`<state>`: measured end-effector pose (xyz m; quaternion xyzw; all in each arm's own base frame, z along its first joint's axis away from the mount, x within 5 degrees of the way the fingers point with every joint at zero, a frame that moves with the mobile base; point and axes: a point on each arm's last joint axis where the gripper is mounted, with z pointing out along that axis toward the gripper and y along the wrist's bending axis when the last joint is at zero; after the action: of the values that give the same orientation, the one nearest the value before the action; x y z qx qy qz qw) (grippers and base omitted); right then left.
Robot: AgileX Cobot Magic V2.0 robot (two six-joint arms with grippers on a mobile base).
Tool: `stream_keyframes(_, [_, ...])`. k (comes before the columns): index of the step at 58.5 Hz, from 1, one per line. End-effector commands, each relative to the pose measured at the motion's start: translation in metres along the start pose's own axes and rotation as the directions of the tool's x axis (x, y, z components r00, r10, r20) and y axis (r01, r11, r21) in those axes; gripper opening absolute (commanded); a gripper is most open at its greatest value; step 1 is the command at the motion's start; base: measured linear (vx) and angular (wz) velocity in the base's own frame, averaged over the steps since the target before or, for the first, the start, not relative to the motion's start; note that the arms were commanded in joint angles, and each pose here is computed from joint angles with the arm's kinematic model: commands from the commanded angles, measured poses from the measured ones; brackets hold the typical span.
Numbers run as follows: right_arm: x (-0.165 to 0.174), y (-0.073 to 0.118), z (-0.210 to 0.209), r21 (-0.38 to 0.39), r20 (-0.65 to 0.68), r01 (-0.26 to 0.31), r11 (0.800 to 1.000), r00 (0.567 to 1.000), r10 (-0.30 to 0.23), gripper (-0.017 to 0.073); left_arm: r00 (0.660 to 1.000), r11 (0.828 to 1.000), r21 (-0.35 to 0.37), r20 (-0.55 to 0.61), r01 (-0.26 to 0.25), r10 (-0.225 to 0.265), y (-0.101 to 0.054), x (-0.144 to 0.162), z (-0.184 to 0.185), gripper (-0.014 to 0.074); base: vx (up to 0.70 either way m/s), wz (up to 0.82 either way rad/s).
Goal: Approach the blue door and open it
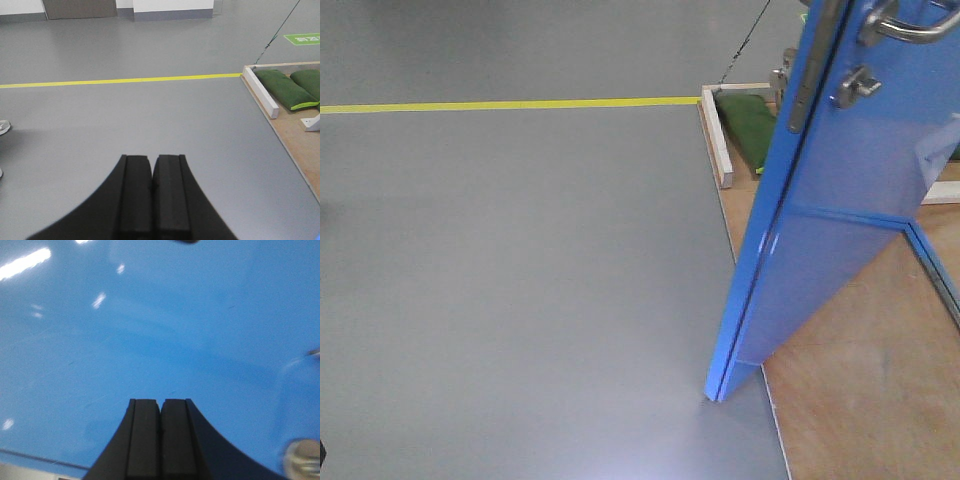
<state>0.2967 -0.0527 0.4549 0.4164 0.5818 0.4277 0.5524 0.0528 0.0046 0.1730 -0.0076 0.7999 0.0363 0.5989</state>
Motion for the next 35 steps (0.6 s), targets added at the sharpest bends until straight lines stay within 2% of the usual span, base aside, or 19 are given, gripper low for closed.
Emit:
stream_keyframes(1, [-0.007, 0.007, 0.003, -0.026, 0.046, 0.001, 1.000, 0.999, 0.000, 0.0008, 0.993, 1.000, 0.005, 0.117, 0.009, -0.010, 0.000, -0.016, -0.004, 0.0073, 0.00, 0.00])
stream_keyframes(7, [-0.009, -0.002, 0.016, -0.003, 0.041, -0.015, 1.000, 0.999, 0.015, 0.0008, 0.993, 1.000, 0.005, 0.117, 0.009, -0.010, 0.000, -0.016, -0.004, 0.0073, 0.00, 0.00])
stream_keyframes(12, [-0.011, 0.000, 0.021, -0.012, 0.043, -0.019, 1.000, 0.999, 0.020, 0.0008, 0.993, 1.000, 0.005, 0.117, 0.009, -0.010, 0.000, -0.016, -0.004, 0.0073, 0.00, 0.00])
stream_keyframes(26, [0.012, 0.036, 0.031, -0.124, 0.010, -0.005, 0.992, 1.000, 0.006, 0.0008, 0.993, 1.000, 0.005, 0.117, 0.009, -0.010, 0.000, -0.016, -0.004, 0.0073, 0.00, 0.00])
stream_keyframes(35, [0.027, 0.047, 0.043, -0.157, -0.040, -0.006, 0.988, 0.999, 0.000, 0.0008, 0.993, 1.000, 0.005, 0.117, 0.009, -0.010, 0.000, -0.016, -0.004, 0.0073, 0.00, 0.00])
